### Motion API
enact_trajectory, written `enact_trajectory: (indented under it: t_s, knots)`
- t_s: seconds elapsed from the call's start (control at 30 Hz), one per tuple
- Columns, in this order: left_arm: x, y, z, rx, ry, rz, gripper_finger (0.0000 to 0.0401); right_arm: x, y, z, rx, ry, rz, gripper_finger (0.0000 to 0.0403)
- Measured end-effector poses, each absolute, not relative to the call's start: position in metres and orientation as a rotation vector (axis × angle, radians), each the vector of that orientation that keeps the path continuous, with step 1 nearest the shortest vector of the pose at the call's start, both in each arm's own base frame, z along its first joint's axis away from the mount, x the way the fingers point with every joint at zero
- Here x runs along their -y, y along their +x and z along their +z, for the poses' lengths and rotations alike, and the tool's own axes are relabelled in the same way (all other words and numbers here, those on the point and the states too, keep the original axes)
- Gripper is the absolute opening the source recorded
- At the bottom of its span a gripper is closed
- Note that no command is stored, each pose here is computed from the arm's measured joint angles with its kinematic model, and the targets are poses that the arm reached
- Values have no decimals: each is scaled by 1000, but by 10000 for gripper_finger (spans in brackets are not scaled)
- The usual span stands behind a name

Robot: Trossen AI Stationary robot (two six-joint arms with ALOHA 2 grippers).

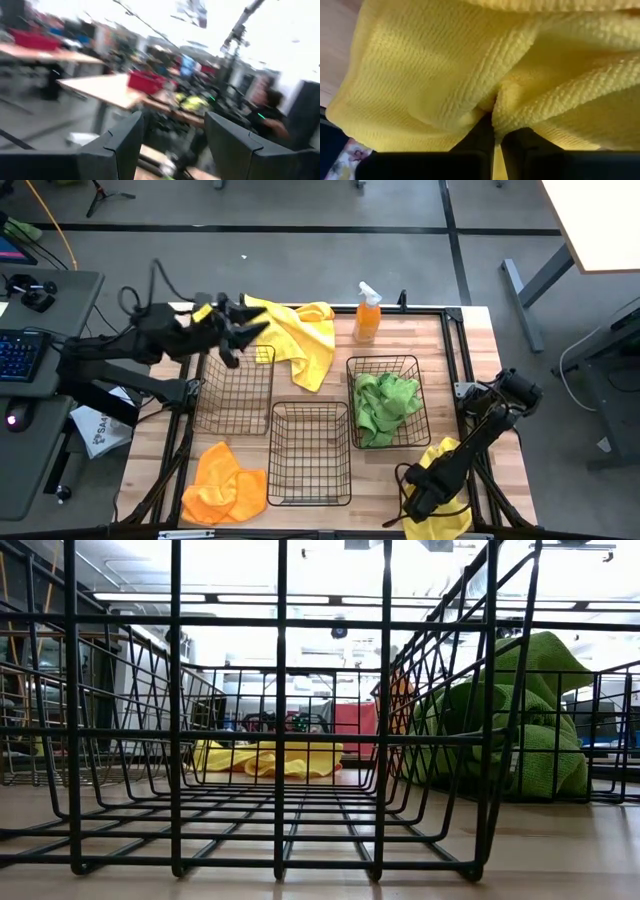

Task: Sort microfiber towel by color & place in baskets
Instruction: Put the bottom yellow microfiber cloth into the center basket

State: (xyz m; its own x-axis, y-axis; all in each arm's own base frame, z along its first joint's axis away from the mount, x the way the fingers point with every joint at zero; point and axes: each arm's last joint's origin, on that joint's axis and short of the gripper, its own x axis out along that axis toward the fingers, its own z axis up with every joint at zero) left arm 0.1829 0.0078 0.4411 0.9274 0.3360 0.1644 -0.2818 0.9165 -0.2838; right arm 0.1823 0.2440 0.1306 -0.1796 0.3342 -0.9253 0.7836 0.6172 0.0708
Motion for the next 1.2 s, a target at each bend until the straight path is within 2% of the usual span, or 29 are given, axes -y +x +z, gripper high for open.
enact_trajectory:
  t_s: [0.17,0.37,0.47,0.57,0.7,0.9,1.07,1.2]
  knots:
    - [-11,159,457,333,-189,430,196,-248,187,163,-1721,868,-401,5]
    - [-11,139,473,462,-91,450,196,-244,194,265,-1511,850,-96,2]
    - [-12,135,475,464,-20,486,196,-222,197,328,-1296,833,-11,1]
    - [-12,136,473,421,40,525,196,-192,205,384,-982,746,-25,1]
    - [-13,141,467,339,95,574,196,-155,228,429,-671,529,-106,1]
    - [-14,141,465,315,103,580,196,-121,300,423,-569,275,-63,0]
    - [-14,138,466,319,102,580,196,-116,362,380,-663,276,185,0]
    - [-14,135,467,326,99,581,196,-118,389,344,-768,279,284,0]
